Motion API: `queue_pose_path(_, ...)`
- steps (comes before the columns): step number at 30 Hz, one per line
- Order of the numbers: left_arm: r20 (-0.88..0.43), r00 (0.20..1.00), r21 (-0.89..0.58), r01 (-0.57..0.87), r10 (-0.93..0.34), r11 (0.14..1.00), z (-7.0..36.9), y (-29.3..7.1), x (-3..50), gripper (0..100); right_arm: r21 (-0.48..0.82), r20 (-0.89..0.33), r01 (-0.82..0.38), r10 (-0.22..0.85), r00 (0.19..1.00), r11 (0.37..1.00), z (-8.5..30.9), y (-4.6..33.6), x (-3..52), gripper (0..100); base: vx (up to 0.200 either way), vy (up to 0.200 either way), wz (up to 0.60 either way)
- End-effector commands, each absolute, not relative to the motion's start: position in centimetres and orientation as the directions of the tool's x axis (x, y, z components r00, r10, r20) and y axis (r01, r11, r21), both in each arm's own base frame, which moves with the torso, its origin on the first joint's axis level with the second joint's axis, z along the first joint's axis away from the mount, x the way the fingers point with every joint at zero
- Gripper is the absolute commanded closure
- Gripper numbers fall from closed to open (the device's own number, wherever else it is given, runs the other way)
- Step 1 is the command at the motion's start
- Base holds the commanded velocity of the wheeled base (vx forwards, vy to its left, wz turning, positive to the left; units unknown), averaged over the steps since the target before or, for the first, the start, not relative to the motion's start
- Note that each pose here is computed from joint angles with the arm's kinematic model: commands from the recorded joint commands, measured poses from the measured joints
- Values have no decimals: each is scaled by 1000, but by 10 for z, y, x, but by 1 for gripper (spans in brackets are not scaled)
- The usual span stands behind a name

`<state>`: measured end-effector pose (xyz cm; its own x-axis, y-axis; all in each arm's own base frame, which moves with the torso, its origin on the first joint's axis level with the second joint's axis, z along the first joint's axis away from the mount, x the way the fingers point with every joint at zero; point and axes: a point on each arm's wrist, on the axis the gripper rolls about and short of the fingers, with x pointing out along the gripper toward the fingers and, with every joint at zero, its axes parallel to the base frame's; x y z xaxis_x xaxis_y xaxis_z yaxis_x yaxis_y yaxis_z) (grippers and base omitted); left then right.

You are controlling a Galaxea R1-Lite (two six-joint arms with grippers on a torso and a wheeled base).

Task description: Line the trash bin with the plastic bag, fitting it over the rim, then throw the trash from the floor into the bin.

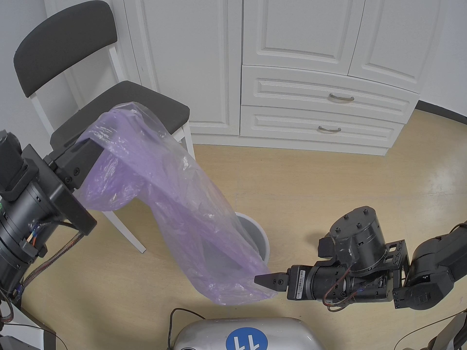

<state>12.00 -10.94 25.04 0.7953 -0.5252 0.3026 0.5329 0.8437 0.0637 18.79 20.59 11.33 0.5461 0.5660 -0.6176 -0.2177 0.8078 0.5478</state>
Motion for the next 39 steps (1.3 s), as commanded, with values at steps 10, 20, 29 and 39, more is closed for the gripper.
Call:
queue_pose_path(10,333,784,64,536,-524,842,256,-105,113,100,592,-461,-240,568,682,769,65,232,205,0,0,0,0)
queue_pose_path(20,329,785,63,536,-525,842,256,-107,115,100,528,-431,-398,641,636,750,63,226,169,0,0,0,0)
queue_pose_path(29,332,784,60,537,-524,841,257,-108,116,100,524,-385,-408,635,670,747,61,235,170,0,0,0,0)
queue_pose_path(39,333,783,64,537,-525,841,257,-107,116,100,471,-202,-424,563,801,773,60,244,181,0,0,0,0)
